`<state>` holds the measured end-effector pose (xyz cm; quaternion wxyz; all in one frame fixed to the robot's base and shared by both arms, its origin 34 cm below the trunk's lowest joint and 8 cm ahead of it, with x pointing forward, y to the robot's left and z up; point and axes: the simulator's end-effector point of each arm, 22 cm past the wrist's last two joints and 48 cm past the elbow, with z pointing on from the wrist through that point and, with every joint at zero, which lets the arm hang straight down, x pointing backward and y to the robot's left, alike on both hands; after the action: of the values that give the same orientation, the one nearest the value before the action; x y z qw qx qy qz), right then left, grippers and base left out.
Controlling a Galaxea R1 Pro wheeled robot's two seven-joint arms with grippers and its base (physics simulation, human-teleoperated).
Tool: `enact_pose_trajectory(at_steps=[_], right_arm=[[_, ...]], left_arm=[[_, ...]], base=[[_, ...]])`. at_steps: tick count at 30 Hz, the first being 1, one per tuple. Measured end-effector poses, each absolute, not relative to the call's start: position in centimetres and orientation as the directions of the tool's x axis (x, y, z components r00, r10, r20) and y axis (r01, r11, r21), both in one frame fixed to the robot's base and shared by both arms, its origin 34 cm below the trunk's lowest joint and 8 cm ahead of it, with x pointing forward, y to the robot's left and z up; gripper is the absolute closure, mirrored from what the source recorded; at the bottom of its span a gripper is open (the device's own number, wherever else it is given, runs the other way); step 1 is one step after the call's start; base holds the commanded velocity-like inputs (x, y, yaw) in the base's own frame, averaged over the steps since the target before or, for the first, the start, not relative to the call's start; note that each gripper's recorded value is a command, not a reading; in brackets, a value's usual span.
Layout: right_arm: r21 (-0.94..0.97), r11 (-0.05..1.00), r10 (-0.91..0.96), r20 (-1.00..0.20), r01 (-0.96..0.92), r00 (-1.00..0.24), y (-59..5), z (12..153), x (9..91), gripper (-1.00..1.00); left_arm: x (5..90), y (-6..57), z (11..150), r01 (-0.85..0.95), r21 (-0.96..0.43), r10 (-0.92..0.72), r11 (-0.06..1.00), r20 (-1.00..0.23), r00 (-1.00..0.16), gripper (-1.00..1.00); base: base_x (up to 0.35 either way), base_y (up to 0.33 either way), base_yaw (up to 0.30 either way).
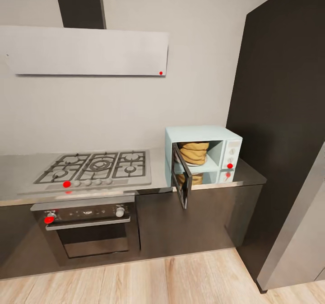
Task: In the kitchen, take the popcorn bag from the countertop, put it into the microwave, and heat it until the popcorn is cooked so the cooked popcorn ends up inside the bag.
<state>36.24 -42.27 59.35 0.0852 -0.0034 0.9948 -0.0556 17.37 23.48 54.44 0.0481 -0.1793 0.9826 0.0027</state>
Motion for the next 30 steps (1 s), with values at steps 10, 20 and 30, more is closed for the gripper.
enact_pose_trajectory(at_steps=[10,20,30], right_arm=[[-0.1,0.995,-0.028,-0.173,-0.011,-0.985,-40.8,58.6,34.9,-1.0],[-0.11,0.994,-0.028,-0.171,-0.009,-0.985,-40.8,58.5,34.9,-1.0],[-0.107,0.994,-0.03,-0.172,-0.011,-0.985,-40.5,58.5,35.0,-1.0]], left_arm=[[33.0,25.7,58.3,-0.33,-0.093,-0.339,0.939,-0.402,-0.851,-1.0],[49.6,26.1,70.5,-0.243,-0.207,-0.318,0.948,-0.669,-0.671,-1.0],[67.6,22.6,88.4,-0.096,-0.315,-0.321,0.944,-0.813,-0.485,-1.0]], base=[[0.0,0.0,0.0],[0.0,0.0,0.0],[0.0,0.0,0.0]])
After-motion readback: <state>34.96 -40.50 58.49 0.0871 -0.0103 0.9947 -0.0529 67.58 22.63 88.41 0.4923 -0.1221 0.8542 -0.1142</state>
